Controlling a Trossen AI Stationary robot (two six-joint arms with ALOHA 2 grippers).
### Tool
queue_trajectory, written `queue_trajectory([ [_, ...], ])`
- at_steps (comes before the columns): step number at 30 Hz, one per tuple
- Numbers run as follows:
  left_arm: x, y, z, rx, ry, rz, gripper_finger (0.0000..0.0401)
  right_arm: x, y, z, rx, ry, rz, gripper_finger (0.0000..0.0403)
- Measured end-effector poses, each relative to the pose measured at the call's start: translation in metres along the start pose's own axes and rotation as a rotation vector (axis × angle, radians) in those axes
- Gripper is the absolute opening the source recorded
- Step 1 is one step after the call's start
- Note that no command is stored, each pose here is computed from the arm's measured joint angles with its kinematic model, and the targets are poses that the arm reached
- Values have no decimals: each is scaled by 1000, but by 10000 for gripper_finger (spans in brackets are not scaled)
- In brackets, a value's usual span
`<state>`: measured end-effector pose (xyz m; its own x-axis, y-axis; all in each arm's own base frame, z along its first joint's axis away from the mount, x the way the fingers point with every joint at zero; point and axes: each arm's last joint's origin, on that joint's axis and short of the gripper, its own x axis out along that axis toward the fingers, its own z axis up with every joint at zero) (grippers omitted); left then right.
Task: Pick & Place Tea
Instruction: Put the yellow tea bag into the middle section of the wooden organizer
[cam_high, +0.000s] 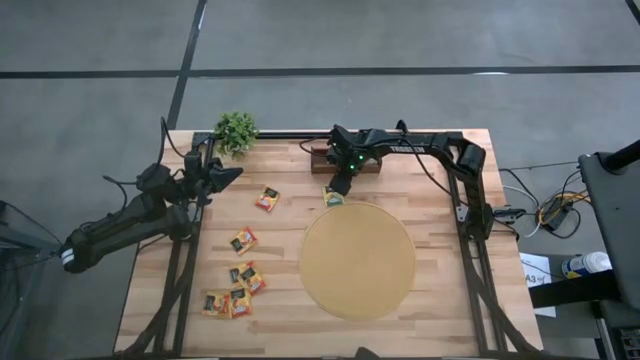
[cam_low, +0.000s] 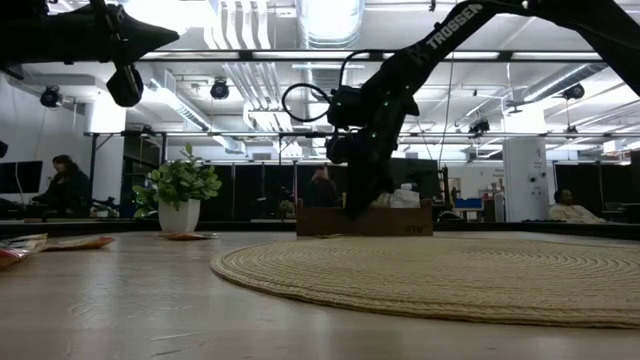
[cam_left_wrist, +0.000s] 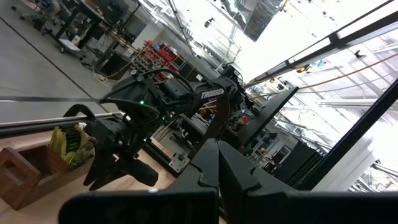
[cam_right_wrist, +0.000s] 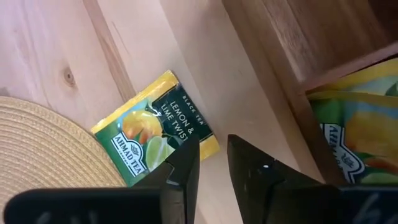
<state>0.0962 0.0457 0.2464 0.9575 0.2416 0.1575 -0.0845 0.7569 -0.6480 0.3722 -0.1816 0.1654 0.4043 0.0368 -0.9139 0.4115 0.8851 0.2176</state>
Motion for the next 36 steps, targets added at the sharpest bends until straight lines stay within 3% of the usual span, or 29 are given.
queue_trajectory([
  [28, 0, 0, 0, -3, 3, 3, 0, 39, 2, -9, 134, 104, 10, 78],
  [36, 0, 0, 0, -2, 2, 2, 0, 35, 3, -9, 133, 98, 8, 15],
])
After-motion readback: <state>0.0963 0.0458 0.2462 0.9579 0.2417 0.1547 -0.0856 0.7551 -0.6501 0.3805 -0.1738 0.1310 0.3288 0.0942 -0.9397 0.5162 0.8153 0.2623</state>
